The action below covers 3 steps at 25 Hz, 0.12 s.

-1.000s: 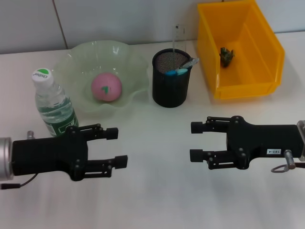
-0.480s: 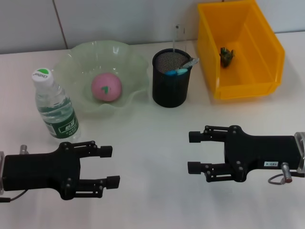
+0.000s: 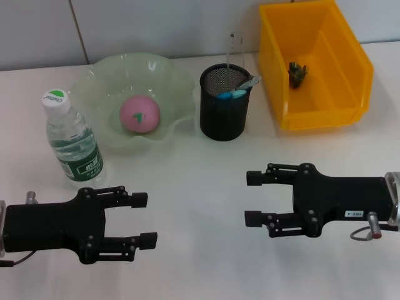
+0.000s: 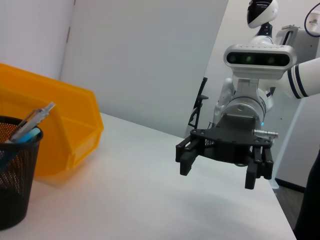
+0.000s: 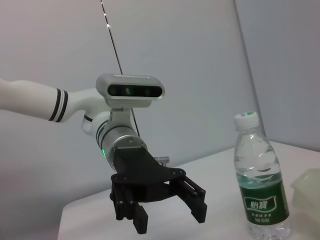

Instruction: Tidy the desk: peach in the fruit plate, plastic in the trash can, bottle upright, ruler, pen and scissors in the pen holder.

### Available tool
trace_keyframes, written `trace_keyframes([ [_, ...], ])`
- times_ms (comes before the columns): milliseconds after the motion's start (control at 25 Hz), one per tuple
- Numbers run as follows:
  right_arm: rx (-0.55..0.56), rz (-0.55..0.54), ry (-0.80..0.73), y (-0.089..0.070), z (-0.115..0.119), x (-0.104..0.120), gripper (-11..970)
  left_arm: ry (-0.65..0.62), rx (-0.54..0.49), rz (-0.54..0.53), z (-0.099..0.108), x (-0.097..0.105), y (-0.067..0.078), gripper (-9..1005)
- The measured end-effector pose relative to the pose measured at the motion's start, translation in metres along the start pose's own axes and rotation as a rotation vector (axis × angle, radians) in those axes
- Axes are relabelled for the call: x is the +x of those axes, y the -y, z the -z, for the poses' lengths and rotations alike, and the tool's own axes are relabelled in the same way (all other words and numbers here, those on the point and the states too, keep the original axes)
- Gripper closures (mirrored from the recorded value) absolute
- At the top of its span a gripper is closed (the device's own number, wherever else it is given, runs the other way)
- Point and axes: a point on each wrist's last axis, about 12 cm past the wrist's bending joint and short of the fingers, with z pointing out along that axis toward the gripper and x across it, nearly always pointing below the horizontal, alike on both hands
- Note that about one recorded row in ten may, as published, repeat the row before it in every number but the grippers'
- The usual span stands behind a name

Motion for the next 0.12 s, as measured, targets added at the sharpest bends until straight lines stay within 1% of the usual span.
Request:
trace_keyframes([
  [120, -0.002, 0.001, 0.002, 0.0002, -0.0013, -0.0005, 192, 0.000, 0.000, 0.001, 0.0002, 0.0004, 0.0003, 208],
])
